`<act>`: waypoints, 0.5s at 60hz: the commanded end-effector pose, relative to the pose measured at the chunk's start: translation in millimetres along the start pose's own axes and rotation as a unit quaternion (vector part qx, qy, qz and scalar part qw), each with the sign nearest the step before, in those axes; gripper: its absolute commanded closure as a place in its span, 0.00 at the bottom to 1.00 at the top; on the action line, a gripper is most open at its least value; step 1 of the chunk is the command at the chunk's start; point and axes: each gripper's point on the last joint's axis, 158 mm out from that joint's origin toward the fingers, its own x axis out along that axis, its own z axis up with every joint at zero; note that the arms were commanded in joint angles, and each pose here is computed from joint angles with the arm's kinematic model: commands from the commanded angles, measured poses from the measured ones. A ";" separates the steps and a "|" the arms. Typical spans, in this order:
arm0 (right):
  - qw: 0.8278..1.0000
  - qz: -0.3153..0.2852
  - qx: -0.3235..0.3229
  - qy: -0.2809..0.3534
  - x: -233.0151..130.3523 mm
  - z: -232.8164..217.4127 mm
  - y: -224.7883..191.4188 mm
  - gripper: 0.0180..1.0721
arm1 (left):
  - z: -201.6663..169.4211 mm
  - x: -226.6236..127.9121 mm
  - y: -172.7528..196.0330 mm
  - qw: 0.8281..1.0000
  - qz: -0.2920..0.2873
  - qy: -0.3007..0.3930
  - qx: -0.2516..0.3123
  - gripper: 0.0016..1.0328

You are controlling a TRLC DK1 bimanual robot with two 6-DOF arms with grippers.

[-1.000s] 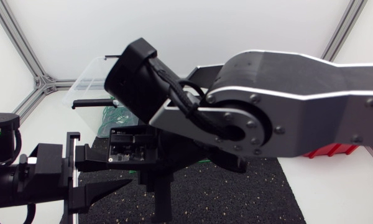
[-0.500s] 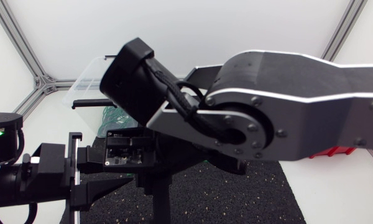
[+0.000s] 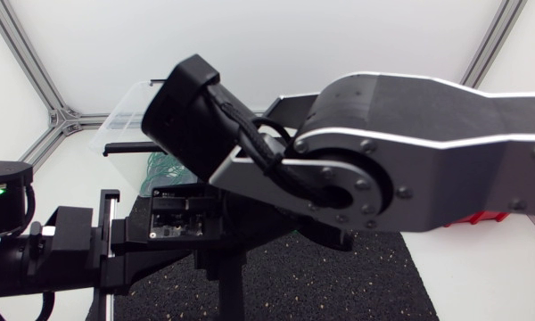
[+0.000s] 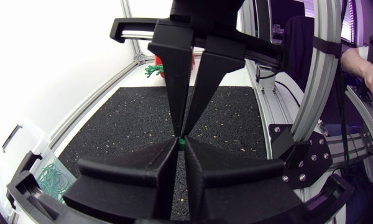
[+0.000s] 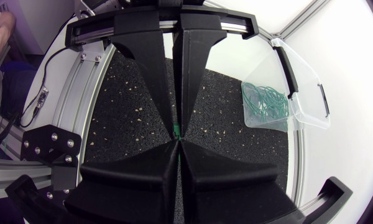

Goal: Take a green cable tie from the red box, thread the tail through the head to close it, then place it in the transparent bin on the left.

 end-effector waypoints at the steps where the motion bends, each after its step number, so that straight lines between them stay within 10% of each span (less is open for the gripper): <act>1: 1.000 0.002 0.005 -0.005 -2.4 5.8 3.1 0.93 | -3.4 1.2 0.6 1.000 0.000 -0.003 0.006 0.97; 5: 1.000 0.001 0.006 -0.007 -5.3 5.6 3.3 0.90 | -4.5 0.4 2.9 1.000 0.004 -0.003 0.012 0.97; 11: 1.000 -0.002 0.006 -0.009 -12.7 4.1 3.1 0.60 | -3.6 -1.8 6.7 1.000 0.011 -0.003 0.016 0.97; 30: 1.000 0.008 0.017 -0.009 -27.4 -13.6 -8.2 0.51 | -1.3 -8.5 8.4 1.000 0.016 -0.003 0.025 0.97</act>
